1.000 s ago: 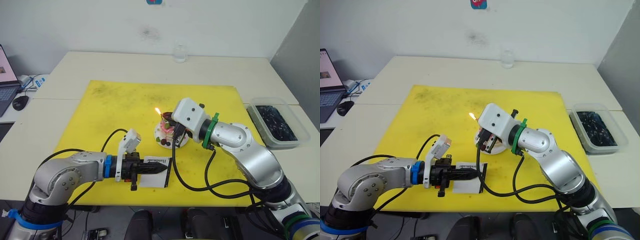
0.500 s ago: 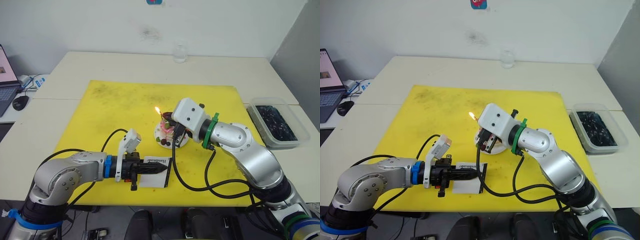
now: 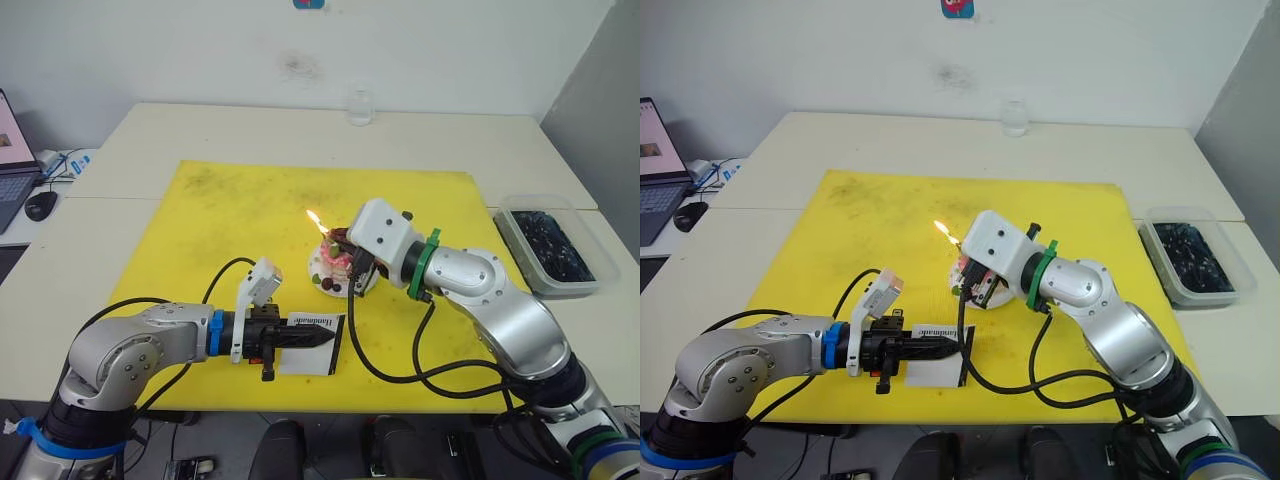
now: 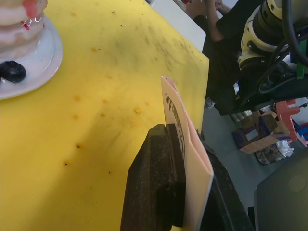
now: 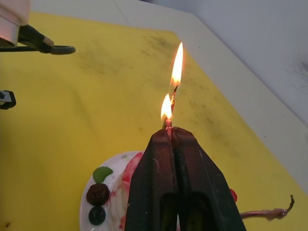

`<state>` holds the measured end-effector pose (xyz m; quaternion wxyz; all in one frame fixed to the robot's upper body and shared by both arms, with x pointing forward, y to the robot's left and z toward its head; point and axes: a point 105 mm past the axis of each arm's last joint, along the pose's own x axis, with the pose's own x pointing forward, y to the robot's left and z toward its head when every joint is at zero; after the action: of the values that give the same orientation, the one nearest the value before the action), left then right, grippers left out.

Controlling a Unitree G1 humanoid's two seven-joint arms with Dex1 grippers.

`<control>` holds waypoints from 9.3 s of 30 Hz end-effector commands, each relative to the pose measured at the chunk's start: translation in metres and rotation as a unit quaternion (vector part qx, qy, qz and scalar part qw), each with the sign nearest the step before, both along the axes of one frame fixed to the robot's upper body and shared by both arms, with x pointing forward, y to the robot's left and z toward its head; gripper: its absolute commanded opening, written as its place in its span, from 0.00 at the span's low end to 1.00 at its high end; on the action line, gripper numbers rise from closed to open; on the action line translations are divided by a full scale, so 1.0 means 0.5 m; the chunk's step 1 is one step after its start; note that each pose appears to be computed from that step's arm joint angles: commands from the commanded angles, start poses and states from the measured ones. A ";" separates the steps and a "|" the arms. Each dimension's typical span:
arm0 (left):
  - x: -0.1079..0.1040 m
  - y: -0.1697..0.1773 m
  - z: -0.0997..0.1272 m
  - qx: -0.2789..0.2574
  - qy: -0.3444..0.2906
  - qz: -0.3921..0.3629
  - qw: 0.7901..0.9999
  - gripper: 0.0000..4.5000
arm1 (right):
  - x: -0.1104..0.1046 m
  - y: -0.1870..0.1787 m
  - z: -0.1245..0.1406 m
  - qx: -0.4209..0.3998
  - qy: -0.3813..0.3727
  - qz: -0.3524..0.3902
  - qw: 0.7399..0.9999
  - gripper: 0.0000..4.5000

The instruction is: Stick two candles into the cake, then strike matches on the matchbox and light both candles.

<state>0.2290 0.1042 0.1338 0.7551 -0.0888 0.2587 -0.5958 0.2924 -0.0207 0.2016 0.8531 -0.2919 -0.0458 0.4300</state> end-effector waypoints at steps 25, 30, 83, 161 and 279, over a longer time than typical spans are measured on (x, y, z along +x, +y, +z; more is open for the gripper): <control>-0.006 -0.035 -0.004 -0.034 0.000 0.002 0.999 0.00 | 0.062 -0.603 -0.038 -0.063 -0.027 -0.478 0.875 0.00; -0.007 -0.034 -0.006 -0.035 0.000 0.007 0.999 0.00 | 0.080 -0.645 -0.061 -0.065 -0.014 -0.502 0.862 0.00; 0.000 -0.019 -0.004 -0.019 -0.010 0.021 1.000 0.00 | 0.106 -0.360 -0.197 0.171 0.118 -0.378 0.902 0.56; -0.006 -0.011 -0.005 -0.005 0.003 0.003 1.000 0.00 | -0.115 -0.192 -0.255 0.119 0.170 -0.172 0.963 0.01; 0.032 -0.062 0.011 -0.043 -0.006 0.005 0.999 0.00 | -0.129 -0.201 -0.117 0.130 0.092 -0.126 0.979 0.01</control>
<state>0.2443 0.0759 0.1317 0.7555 -0.1231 0.2425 -0.5961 0.2336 -0.1258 0.1258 0.9385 -0.1330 0.0391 0.3163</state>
